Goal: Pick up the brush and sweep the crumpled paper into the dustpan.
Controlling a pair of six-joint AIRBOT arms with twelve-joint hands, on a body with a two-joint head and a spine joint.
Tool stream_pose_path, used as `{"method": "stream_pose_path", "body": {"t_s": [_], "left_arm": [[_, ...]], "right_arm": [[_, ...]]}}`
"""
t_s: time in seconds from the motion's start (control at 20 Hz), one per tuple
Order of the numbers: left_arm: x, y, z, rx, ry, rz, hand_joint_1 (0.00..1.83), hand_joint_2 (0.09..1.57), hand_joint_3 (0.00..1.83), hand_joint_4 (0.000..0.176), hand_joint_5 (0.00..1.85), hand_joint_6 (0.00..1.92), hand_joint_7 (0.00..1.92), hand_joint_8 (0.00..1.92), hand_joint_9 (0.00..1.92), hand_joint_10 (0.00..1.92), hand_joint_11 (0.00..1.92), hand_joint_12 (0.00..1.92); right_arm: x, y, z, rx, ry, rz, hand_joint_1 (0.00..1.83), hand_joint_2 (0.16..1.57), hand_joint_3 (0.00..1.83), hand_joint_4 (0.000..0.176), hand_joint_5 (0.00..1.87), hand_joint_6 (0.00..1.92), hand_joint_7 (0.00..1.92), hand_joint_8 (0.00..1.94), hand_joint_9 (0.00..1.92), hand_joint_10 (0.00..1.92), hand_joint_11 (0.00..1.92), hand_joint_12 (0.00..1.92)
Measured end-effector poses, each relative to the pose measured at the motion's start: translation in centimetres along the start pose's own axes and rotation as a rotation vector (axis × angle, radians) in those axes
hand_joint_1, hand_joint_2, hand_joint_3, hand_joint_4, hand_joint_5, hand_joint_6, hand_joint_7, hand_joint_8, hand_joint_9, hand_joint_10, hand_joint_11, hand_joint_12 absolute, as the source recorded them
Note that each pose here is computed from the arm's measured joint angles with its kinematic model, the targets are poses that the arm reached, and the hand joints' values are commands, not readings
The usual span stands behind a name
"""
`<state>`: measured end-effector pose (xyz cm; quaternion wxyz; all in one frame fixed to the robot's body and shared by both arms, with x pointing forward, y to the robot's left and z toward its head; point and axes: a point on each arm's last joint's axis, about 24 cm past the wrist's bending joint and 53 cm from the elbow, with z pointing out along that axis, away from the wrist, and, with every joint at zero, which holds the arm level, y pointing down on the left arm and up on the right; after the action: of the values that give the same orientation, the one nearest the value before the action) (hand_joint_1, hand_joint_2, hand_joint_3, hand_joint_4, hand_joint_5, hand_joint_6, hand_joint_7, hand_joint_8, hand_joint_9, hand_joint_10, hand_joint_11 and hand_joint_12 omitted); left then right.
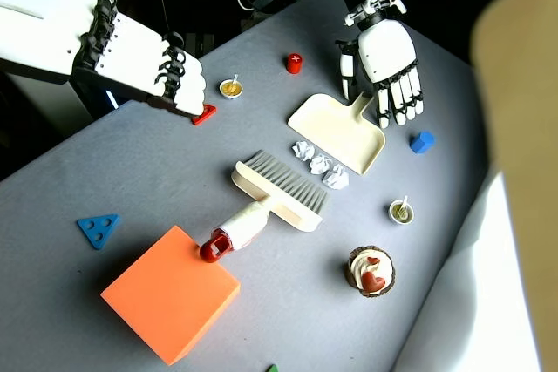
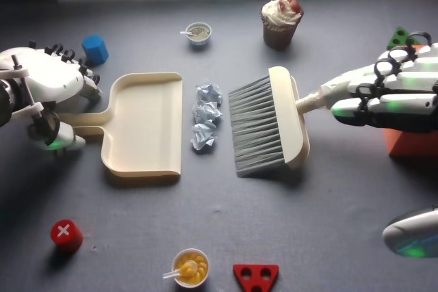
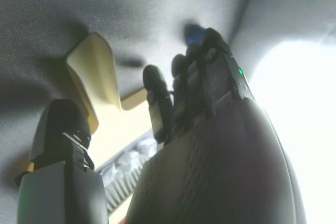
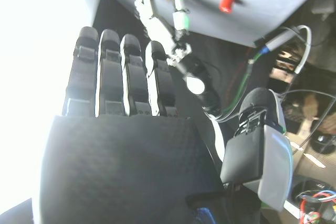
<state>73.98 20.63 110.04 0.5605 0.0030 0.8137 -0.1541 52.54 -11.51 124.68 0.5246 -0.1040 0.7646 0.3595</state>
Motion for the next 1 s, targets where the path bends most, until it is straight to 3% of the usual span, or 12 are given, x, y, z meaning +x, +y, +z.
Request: {"method": "stream_pose_path", "body": {"t_s": [0.1,0.15,0.25,0.3,0.35,0.45,0.65,0.7,0.75,0.85,1.0], "left_arm": [[0.0,-0.2,0.1,0.001,-0.003,0.000,0.84,1.12,0.00,0.035,0.53,0.01,0.25,0.00,0.18,0.00,0.15,0.01],[0.1,-0.3,0.1,0.003,-0.002,0.000,0.89,1.11,0.00,0.021,0.56,0.01,0.23,0.00,0.17,0.00,0.16,0.01],[0.1,-0.4,0.2,0.004,-0.005,-0.002,0.89,1.11,0.00,0.021,0.56,0.01,0.23,0.00,0.17,0.00,0.16,0.01],[0.1,-0.5,0.2,0.003,-0.009,-0.002,0.94,1.11,0.00,0.012,0.60,0.02,0.25,0.01,0.19,0.01,0.16,0.01],[0.1,-0.5,0.2,0.003,-0.010,-0.002,0.92,1.10,0.00,0.022,0.64,0.01,0.27,0.00,0.20,0.00,0.17,0.01],[0.0,-0.7,0.3,0.002,-0.018,-0.003,0.92,1.12,0.00,0.002,0.65,0.01,0.24,0.00,0.18,0.00,0.16,0.00],[-0.1,-0.8,0.4,0.002,-0.026,0.000,0.98,1.12,0.01,0.000,0.82,0.02,0.24,0.00,0.18,0.01,0.16,0.01],[-0.1,-0.8,0.4,0.002,-0.027,0.002,1.01,1.16,0.00,0.058,0.88,0.88,0.27,0.00,0.20,0.00,0.18,0.01],[-0.1,-0.8,0.4,0.002,-0.027,0.002,1.03,1.16,0.00,0.049,0.88,1.08,0.30,0.00,0.21,0.00,0.19,0.01],[0.0,-1.0,0.4,0.005,-0.027,0.005,1.06,1.15,0.00,0.006,0.91,1.09,0.31,0.00,0.22,0.00,0.20,0.02],[-0.1,-1.1,0.4,0.005,-0.028,0.005,1.10,1.13,0.00,0.000,0.95,1.02,0.30,0.00,0.23,0.01,0.23,0.03]], "right_arm": [[0.2,0.3,0.0,-0.007,0.007,0.052,0.00,0.96,0.00,0.000,0.20,0.00,0.15,0.00,0.14,0.00,0.14,0.00],[0.3,0.7,0.0,-0.023,0.015,0.091,0.00,0.96,0.00,0.000,0.20,0.00,0.15,0.00,0.15,0.00,0.15,0.01],[0.2,1.2,0.0,-0.041,0.020,0.142,0.00,0.96,0.00,0.000,0.20,0.00,0.15,0.00,0.15,0.00,0.15,0.01],[0.4,1.1,0.0,-0.036,0.026,0.147,0.00,0.96,0.00,0.000,0.20,0.00,0.15,0.00,0.15,0.00,0.13,0.00],[0.6,0.9,0.0,-0.027,0.033,0.135,0.00,0.96,0.00,0.000,0.19,0.00,0.15,0.00,0.14,0.00,0.12,0.00],[0.4,0.3,0.0,-0.002,0.025,0.146,0.00,0.96,0.00,0.000,0.19,0.00,0.15,0.00,0.14,0.00,0.13,0.00],[-0.3,-0.4,0.0,0.019,-0.006,0.146,0.00,0.96,0.00,0.000,0.18,0.01,0.13,0.00,0.13,0.00,0.11,0.00],[-0.5,-0.5,0.0,0.024,-0.014,0.142,0.00,0.96,0.00,0.000,0.20,0.01,0.16,0.01,0.15,0.01,0.13,0.01],[-0.6,-0.5,0.0,0.026,-0.017,0.141,0.00,0.96,0.00,0.000,0.22,0.02,0.18,0.02,0.17,0.01,0.15,0.02],[-0.6,-0.6,0.0,0.027,-0.019,0.139,0.00,0.96,0.00,0.000,0.20,0.01,0.16,0.01,0.15,0.00,0.14,0.01],[-1.0,-0.8,0.0,0.035,-0.034,0.138,0.00,0.96,0.00,0.000,0.19,0.00,0.14,0.00,0.14,0.00,0.14,0.01]]}}
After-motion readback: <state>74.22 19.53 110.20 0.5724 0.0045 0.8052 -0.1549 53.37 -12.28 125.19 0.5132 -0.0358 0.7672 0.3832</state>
